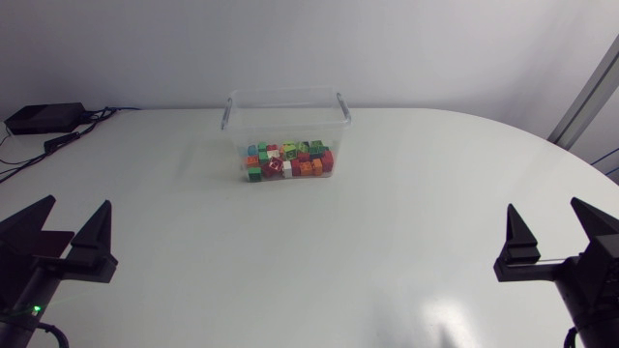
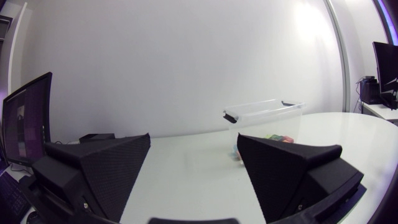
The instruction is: Place the duplo bricks in the container
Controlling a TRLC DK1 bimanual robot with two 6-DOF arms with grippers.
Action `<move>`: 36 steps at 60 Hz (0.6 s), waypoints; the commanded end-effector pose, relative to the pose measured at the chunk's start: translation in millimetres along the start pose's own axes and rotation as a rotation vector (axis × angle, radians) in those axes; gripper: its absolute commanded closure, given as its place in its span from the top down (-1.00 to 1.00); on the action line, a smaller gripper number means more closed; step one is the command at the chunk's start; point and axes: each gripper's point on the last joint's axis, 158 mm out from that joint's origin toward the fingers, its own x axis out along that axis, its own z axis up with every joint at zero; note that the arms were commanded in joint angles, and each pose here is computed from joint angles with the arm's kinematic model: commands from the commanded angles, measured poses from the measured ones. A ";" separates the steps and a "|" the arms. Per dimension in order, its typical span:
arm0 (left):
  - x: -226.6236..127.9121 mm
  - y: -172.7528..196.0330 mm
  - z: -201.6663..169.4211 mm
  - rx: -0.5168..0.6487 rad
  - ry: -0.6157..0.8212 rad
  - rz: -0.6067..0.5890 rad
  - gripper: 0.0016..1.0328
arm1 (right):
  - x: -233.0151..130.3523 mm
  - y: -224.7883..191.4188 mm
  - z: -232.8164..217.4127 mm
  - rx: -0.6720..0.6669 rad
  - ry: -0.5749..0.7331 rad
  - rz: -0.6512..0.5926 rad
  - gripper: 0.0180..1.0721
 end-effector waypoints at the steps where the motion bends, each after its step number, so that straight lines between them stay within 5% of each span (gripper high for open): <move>1: 1.0 -3.0 -14.3 -0.046 0.031 -0.004 0.90 | 2.3 4.0 -12.7 0.060 0.015 0.012 0.90; 36: 1.0 -11.8 -36.8 -0.133 0.106 -0.019 0.90 | 5.1 21.2 -30.0 0.264 0.042 0.119 0.90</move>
